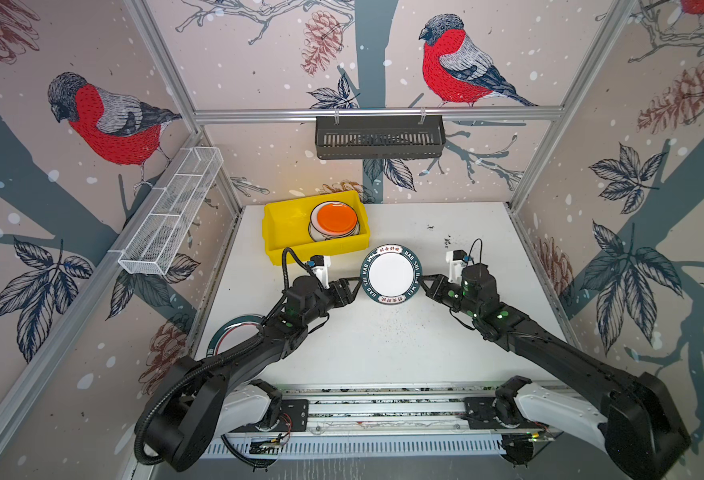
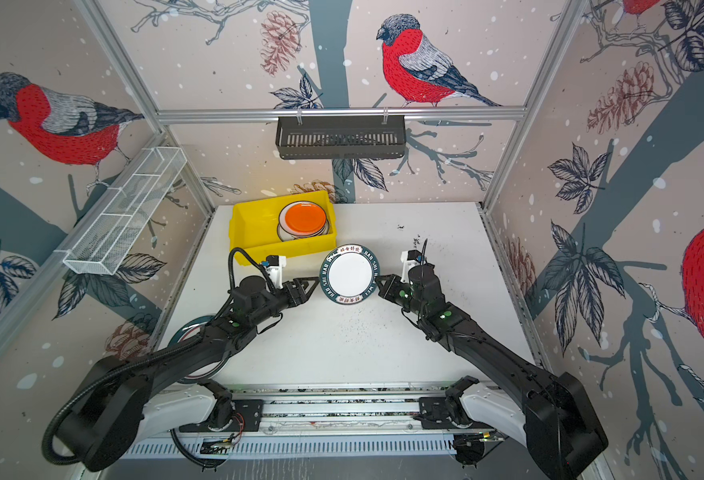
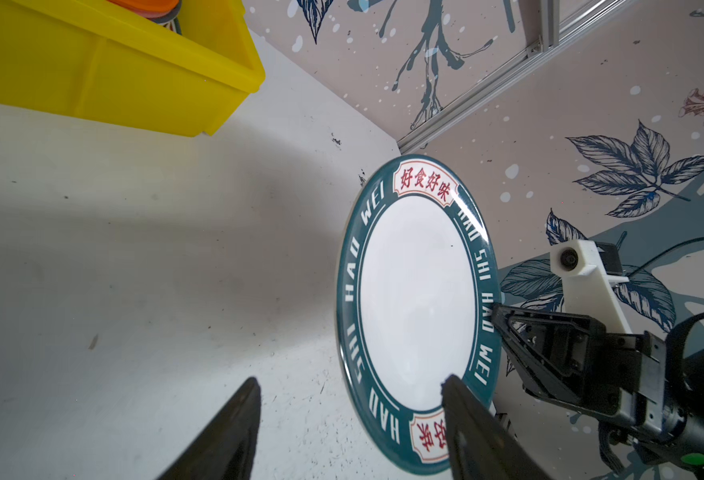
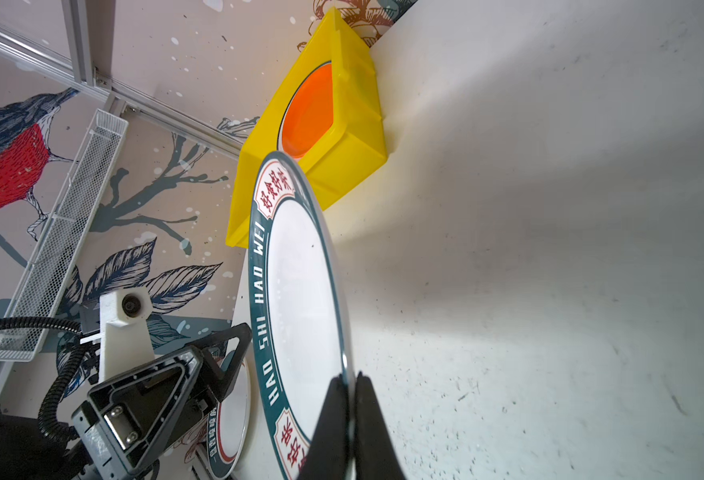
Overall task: Place the plates into the plastic bin on the countertop
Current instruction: 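Close the left gripper on the green-rim plate rim beside the right gripper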
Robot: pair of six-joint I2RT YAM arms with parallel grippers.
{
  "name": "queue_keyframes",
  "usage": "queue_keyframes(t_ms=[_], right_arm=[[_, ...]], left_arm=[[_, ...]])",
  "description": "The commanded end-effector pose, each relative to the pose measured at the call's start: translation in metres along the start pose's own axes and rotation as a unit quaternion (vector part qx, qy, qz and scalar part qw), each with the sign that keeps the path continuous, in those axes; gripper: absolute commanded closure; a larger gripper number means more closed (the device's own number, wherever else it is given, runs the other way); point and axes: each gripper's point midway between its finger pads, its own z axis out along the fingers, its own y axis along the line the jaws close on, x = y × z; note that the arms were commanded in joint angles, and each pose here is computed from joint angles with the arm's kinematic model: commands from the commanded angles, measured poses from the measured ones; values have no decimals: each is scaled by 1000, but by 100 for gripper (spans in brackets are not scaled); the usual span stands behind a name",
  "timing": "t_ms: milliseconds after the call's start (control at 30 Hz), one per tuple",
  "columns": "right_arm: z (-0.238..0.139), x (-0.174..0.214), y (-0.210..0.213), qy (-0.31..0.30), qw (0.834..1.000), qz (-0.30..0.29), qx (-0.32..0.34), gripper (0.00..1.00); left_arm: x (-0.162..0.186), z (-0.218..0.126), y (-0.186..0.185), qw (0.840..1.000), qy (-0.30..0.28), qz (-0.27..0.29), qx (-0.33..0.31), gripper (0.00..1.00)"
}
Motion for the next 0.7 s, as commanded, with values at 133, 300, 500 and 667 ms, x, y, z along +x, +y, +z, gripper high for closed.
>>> queue_keyframes(t_ms=[133,300,500,667], right_arm=[[-6,-10,20,-12,999,-4,-44,98],[-9,-10,24,-11,998,6,-67,98],[-12,-12,30,-13,996,10,-82,98],[-12,-12,29,-11,996,10,-82,98]], left_arm=[[-16,17,-40,995,-23,-9,100,41],[-15,26,-46,993,-17,-12,114,49],[-14,32,-48,993,-17,-15,120,57],[-15,34,-50,992,-18,-17,125,76]])
